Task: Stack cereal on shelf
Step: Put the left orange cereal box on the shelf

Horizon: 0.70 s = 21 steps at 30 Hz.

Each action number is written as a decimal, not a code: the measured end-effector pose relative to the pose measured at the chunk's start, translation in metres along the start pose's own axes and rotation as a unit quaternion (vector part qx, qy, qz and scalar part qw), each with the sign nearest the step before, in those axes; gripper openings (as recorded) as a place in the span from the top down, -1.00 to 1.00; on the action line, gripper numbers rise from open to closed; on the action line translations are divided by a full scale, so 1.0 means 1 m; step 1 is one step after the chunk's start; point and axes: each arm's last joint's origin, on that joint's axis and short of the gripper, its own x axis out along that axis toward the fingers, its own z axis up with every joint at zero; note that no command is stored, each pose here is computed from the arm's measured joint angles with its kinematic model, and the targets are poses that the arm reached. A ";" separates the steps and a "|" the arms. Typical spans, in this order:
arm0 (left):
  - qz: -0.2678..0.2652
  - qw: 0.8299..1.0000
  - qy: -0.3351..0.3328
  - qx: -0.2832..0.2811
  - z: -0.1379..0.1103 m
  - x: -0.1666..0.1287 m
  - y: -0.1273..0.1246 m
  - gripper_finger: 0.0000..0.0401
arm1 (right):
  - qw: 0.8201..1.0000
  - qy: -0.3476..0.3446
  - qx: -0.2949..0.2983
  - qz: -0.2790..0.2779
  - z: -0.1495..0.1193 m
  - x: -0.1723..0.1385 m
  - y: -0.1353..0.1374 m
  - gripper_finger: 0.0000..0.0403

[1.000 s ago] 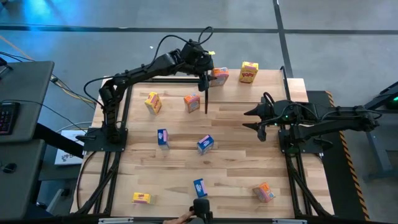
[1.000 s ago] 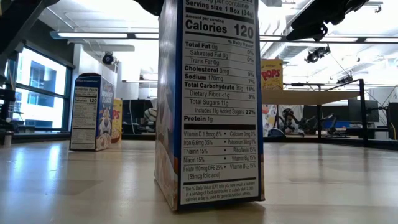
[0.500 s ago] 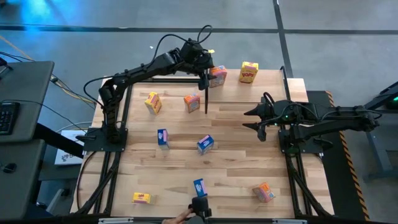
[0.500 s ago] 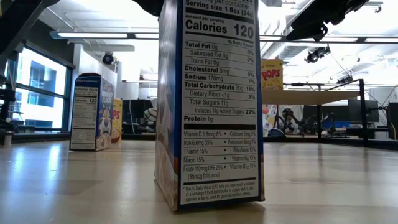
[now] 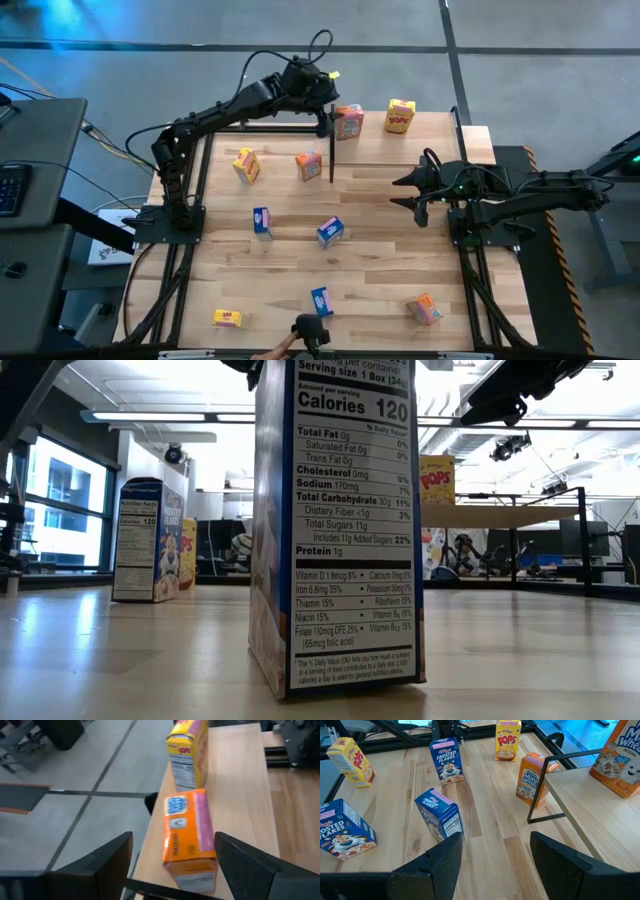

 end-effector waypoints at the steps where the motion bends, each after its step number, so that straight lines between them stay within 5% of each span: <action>1: 0.002 1.000 0.006 -0.003 0.000 -0.003 0.000 -0.35 | 1.000 0.000 0.000 0.000 0.000 0.000 0.000 -0.12; 10: -0.006 0.993 0.115 -0.027 -0.018 -0.014 -0.006 -0.35 | 1.000 0.000 0.000 0.000 0.000 0.000 0.000 -0.12; 21: -0.028 0.993 0.113 0.007 -0.021 -0.002 -0.024 -0.35 | 1.000 0.001 0.000 0.000 0.000 0.000 0.000 -0.12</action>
